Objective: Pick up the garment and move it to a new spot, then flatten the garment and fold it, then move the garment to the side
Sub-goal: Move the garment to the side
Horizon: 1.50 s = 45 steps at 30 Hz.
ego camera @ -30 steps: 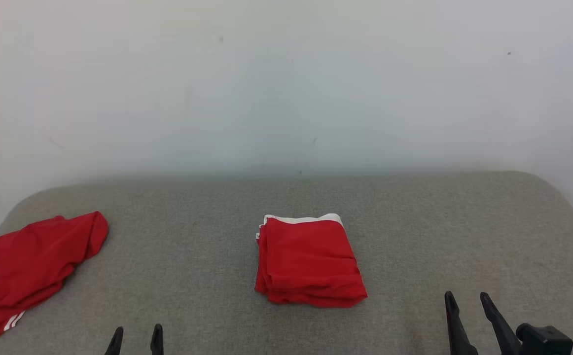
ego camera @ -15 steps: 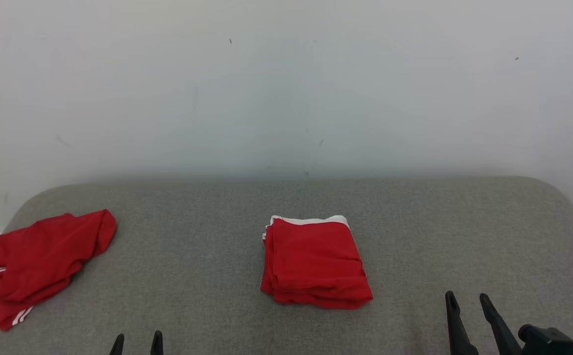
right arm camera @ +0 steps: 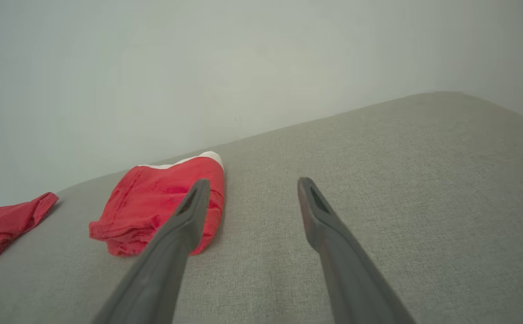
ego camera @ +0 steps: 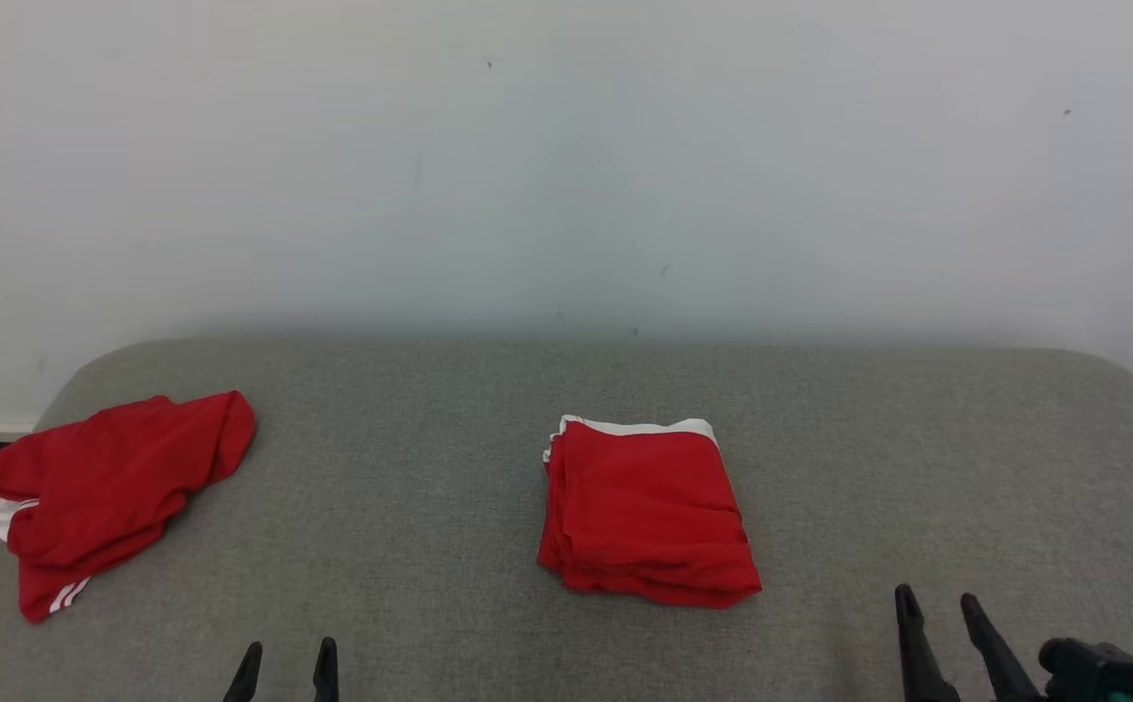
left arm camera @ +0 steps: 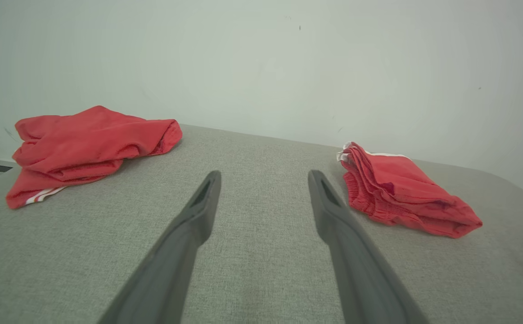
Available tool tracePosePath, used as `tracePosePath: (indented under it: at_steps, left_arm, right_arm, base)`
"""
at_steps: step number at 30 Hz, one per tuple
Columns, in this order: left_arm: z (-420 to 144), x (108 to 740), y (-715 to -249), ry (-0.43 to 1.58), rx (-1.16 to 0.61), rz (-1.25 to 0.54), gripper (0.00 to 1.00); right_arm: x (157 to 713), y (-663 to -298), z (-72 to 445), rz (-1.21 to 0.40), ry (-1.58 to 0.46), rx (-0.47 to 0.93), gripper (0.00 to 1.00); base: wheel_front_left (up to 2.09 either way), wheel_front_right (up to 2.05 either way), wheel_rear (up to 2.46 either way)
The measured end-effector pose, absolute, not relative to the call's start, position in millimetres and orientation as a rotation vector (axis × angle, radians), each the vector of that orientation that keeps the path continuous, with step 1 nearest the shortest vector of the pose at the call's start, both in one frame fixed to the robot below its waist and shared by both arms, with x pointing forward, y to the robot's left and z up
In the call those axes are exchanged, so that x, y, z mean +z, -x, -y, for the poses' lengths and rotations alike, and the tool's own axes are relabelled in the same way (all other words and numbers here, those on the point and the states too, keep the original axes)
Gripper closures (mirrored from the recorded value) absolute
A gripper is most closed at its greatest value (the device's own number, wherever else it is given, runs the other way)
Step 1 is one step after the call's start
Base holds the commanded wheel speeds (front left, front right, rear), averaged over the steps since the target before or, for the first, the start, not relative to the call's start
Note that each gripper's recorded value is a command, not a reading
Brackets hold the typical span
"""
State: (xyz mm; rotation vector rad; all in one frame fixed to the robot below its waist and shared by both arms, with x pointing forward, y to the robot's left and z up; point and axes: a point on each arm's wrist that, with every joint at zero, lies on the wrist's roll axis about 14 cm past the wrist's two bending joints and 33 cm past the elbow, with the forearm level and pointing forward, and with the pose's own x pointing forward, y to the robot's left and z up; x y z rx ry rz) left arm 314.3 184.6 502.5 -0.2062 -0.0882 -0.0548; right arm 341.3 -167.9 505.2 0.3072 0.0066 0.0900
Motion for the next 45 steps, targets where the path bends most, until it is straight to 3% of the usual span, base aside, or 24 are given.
tracePosePath:
  at_steps: [11, 16, 28, 45]
  left_arm:
    - [-186.7, 499.1, -303.5, 0.216, -0.033, 0.083, 0.0]
    - [-191.7, 498.8, -296.1, 0.212, -0.012, 0.084, 0.0]
    - [-203.3, 497.8, -299.0, 0.202, 0.038, 0.066, 0.0]
    - [-216.4, 476.4, -294.4, 0.205, 0.127, -0.016, 0.0]
  right_arm:
    - [459.6, -393.0, 161.4, -0.579, -0.301, 0.12, 0.0]
    - [468.5, -426.3, 149.3, -0.744, -0.241, 0.129, 0.0]
    - [466.1, -495.4, 108.1, -0.875, -0.157, 0.141, 0.0]
    - [380.8, -499.9, 57.4, -1.081, -0.12, 0.208, 0.0]
  base:
    - [0.0, 0.0, 0.0]
    - [0.0, 0.0, 0.0]
    - [0.0, 0.0, 0.0]
    - [0.0, 0.0, 0.0]
